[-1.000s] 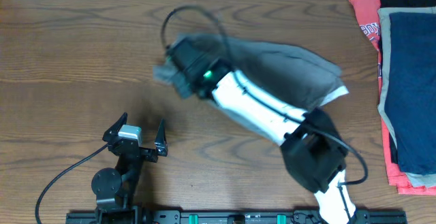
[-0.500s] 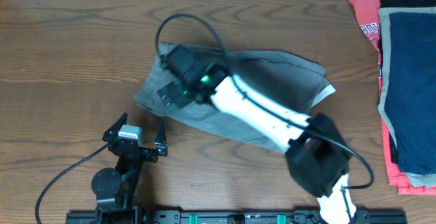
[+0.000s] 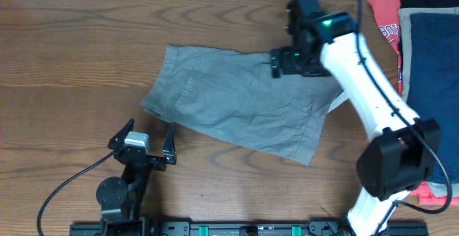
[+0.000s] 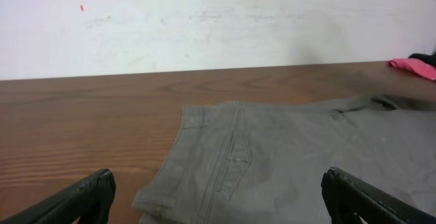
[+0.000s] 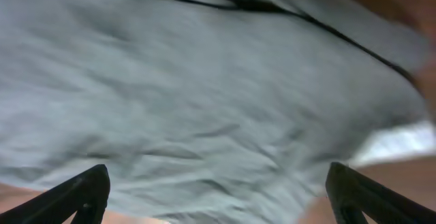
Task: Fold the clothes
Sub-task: 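Pull the grey pants left and lay them flat on the table, then drag the pants' right edge rightward with the right gripper to straighten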
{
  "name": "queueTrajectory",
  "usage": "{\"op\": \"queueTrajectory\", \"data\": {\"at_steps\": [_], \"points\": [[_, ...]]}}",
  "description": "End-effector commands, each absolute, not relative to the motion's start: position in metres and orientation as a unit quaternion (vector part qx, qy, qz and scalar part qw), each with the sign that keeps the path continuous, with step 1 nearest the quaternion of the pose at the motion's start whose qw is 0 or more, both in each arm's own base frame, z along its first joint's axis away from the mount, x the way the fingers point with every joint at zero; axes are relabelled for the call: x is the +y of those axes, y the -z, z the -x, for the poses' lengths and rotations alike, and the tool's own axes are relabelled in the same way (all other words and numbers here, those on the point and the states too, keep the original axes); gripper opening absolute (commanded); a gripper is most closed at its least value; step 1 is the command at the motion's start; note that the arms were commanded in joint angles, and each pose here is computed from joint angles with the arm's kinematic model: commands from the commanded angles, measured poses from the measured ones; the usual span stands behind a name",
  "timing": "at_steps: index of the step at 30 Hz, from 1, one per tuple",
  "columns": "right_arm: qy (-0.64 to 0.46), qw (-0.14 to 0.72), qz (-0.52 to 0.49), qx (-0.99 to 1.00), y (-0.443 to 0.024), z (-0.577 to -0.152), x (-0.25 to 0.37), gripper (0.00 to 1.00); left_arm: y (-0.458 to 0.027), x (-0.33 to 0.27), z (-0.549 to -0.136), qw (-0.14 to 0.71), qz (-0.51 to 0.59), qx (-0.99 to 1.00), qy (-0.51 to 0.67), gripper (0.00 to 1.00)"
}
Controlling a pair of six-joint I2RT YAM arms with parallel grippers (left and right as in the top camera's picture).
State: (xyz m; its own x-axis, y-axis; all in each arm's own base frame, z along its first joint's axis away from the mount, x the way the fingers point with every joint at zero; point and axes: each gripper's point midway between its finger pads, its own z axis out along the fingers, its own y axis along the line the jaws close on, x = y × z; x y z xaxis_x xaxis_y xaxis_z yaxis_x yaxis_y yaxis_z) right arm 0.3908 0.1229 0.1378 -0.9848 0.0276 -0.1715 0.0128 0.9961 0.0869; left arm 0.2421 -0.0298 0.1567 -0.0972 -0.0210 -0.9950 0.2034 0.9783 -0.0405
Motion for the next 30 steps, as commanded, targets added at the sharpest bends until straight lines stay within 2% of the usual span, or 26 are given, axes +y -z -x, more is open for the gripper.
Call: {"op": "queueTrajectory", "data": {"at_steps": [1,4,10,15,25,27,30], "points": [[-0.033,0.057,-0.087,0.994,-0.118,-0.387,0.087,0.99,-0.14,-0.032,-0.241,0.649,-0.066,0.752,0.091,0.98],[-0.031,0.036,-0.149,0.988,-0.099,-0.382,0.057,0.99,-0.14,-0.032,-0.241,0.649,-0.066,0.752,0.092,0.98],[-0.05,-0.028,-0.2,0.978,-0.061,-0.351,0.03,0.99,-0.14,-0.032,-0.241,0.649,-0.066,0.752,0.092,0.98],[-0.044,-0.051,-0.202,0.977,-0.042,-0.334,0.027,0.99,-0.14,-0.032,-0.241,0.649,-0.066,0.752,0.092,0.98],[-0.063,-0.039,-0.197,0.978,-0.011,-0.33,0.035,0.99,-0.14,-0.032,-0.241,0.649,-0.066,0.752,0.092,0.98],[-0.078,-0.036,-0.196,0.977,-0.005,-0.329,0.041,0.96,-0.14,-0.032,-0.241,0.649,-0.066,0.752,0.092,0.98],[-0.092,-0.03,-0.194,0.976,0.006,-0.327,0.046,0.79,-0.14,-0.032,-0.241,0.649,-0.066,0.752,0.092,0.98]]}}
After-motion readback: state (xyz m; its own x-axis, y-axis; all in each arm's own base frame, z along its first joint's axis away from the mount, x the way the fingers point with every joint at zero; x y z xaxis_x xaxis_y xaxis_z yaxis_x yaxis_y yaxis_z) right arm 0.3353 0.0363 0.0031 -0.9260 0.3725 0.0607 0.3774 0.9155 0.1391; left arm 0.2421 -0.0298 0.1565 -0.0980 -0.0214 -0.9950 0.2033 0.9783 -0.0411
